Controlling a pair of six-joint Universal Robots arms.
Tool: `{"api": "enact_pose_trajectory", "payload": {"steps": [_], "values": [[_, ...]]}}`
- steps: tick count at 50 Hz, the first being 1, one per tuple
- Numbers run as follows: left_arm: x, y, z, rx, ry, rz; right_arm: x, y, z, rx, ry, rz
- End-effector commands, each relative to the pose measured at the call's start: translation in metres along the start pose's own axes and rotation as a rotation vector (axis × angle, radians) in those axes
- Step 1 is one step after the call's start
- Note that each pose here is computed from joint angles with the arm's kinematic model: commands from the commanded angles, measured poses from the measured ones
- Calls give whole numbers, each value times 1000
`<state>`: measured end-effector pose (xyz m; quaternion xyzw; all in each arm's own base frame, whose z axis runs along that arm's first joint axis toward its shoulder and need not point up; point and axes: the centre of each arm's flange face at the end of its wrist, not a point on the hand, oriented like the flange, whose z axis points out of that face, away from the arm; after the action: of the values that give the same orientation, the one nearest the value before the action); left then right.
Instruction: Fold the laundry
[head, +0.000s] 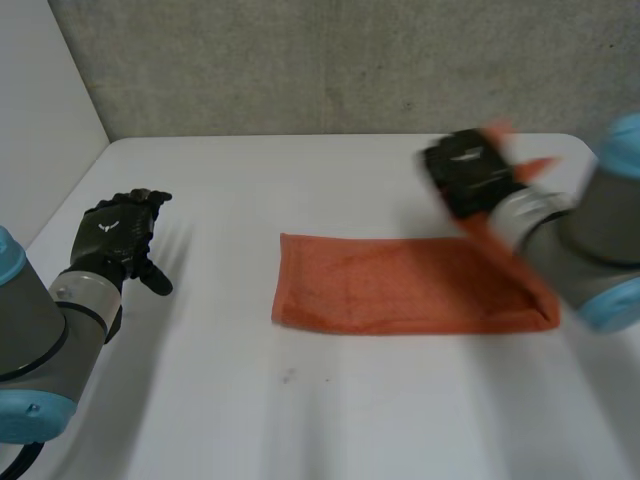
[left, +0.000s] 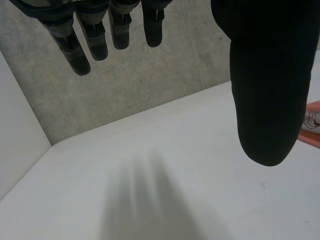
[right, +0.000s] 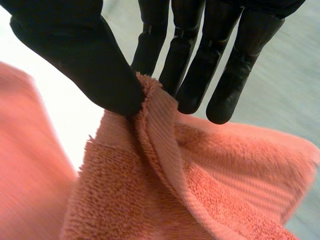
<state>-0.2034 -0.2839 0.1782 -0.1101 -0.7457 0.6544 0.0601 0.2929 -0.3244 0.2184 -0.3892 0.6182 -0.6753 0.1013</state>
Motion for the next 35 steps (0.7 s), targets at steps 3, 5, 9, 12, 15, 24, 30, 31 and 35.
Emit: {"api": "enact_pose_trajectory", "payload": {"steps": [3, 5, 9, 12, 15, 24, 30, 31, 35], "values": [[1, 0, -1, -1, 3, 0, -162, 11, -4, 6, -394, 1], [4, 1, -2, -2, 13, 2, -174, 21, -4, -20, -417, -2], [7, 1, -2, -3, 27, 6, -181, 35, -5, -79, -413, -13], [15, -2, -3, 11, 51, 9, -168, 32, -4, -120, -320, -31], [27, -8, -3, 34, 89, 16, -146, 7, -6, -95, -214, -27], [92, -32, -3, 145, 269, 21, -54, -8, -25, -111, 11, 196], [133, -23, -1, 150, 367, 29, -17, 42, -51, -272, 125, 276], [141, -17, 1, 140, 386, 32, -17, 42, -51, -272, 125, 276], [157, 5, 14, 107, 410, 45, 2, 79, -67, -360, 198, 283]]}}
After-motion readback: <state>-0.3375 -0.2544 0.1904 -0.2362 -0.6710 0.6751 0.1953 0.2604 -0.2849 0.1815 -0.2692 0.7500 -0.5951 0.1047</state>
